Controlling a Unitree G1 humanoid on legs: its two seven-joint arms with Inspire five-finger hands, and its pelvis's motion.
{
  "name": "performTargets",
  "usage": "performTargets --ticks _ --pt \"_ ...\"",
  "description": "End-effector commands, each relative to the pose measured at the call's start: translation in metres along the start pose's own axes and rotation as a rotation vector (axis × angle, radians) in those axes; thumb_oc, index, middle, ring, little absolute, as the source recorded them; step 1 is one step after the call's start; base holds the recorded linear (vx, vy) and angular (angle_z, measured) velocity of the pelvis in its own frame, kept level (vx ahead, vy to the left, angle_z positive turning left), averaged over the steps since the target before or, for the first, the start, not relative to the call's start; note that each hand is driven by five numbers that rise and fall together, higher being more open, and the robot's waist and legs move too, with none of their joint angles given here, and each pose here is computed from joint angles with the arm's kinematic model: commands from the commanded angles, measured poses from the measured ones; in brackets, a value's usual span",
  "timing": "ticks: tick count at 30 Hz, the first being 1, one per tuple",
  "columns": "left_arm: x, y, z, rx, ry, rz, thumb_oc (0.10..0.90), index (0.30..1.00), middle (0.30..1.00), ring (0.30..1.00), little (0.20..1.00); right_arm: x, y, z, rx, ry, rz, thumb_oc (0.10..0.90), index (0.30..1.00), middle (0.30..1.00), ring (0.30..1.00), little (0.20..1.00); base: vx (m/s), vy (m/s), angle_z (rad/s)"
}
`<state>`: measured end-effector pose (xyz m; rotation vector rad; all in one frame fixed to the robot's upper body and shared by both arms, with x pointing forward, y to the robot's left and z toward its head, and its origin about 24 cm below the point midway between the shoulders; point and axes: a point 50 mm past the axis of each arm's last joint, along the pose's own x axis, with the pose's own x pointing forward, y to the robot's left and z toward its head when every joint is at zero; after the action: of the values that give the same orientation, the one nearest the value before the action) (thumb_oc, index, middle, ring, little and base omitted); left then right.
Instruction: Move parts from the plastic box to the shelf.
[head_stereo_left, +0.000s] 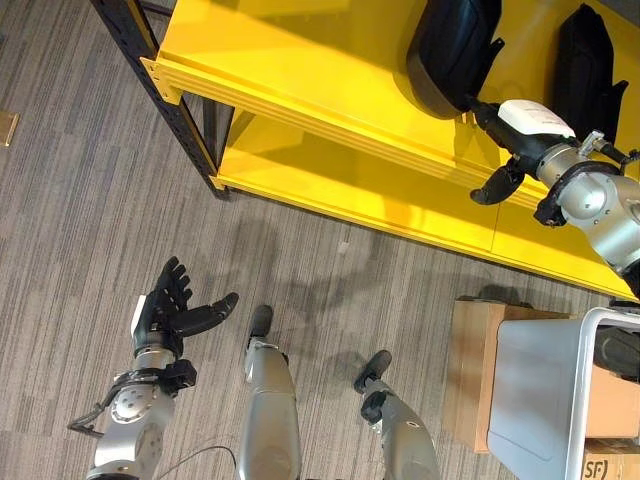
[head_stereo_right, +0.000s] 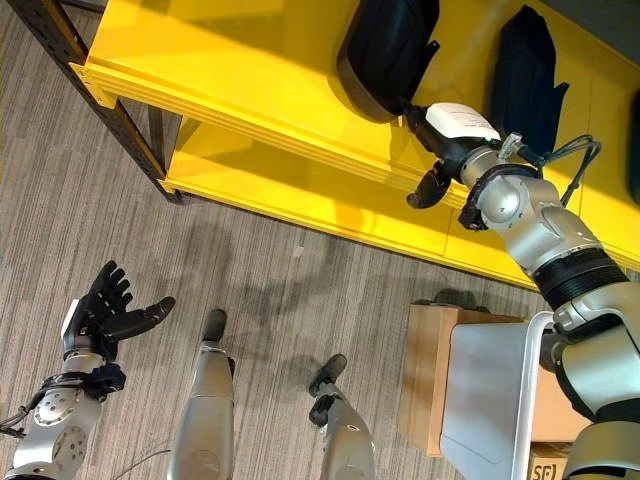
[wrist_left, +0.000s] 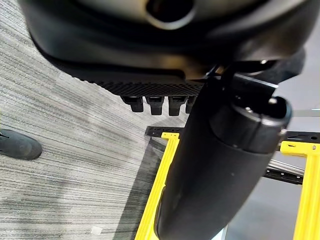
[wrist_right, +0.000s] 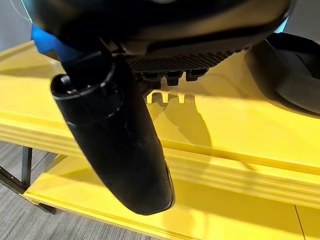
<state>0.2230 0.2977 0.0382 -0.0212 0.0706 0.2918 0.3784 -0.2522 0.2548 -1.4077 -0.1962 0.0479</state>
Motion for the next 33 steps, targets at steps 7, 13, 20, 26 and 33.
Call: performTargets --ticks 7,13,20,26,33 --pt "-0.005 0.006 0.026 0.042 -0.149 -0.009 0.900 1.000 1.000 1.000 1.000 -0.006 -0.031 -0.026 -0.039 0.121 -0.111 0.900 1.000 1.000 1.000 1.000 -0.01 0.004 0.00" --pt "-0.004 0.006 0.027 0.040 -0.153 -0.014 0.900 1.000 1.000 1.000 1.000 -0.006 -0.046 -0.028 -0.054 0.141 -0.154 0.900 1.000 1.000 1.000 1.000 0.01 -0.006 0.00" --pt "-0.005 0.007 0.027 0.039 -0.154 -0.012 0.900 1.000 1.000 1.000 1.000 -0.006 -0.066 -0.021 -0.055 0.119 -0.222 0.900 1.000 1.000 1.000 1.000 0.00 0.000 0.00" --pt "-0.005 0.008 0.028 0.039 -0.158 -0.010 0.900 1.000 1.000 1.000 1.000 -0.006 -0.082 -0.008 -0.042 0.059 -0.287 0.900 1.000 1.000 1.000 1.000 -0.03 0.012 0.00" --pt "-0.005 0.012 0.030 0.048 -0.162 0.012 0.900 1.000 1.000 1.000 1.000 -0.015 -0.096 0.030 0.012 -0.150 -0.368 0.900 1.000 1.000 1.000 1.000 -0.01 0.005 -0.01"
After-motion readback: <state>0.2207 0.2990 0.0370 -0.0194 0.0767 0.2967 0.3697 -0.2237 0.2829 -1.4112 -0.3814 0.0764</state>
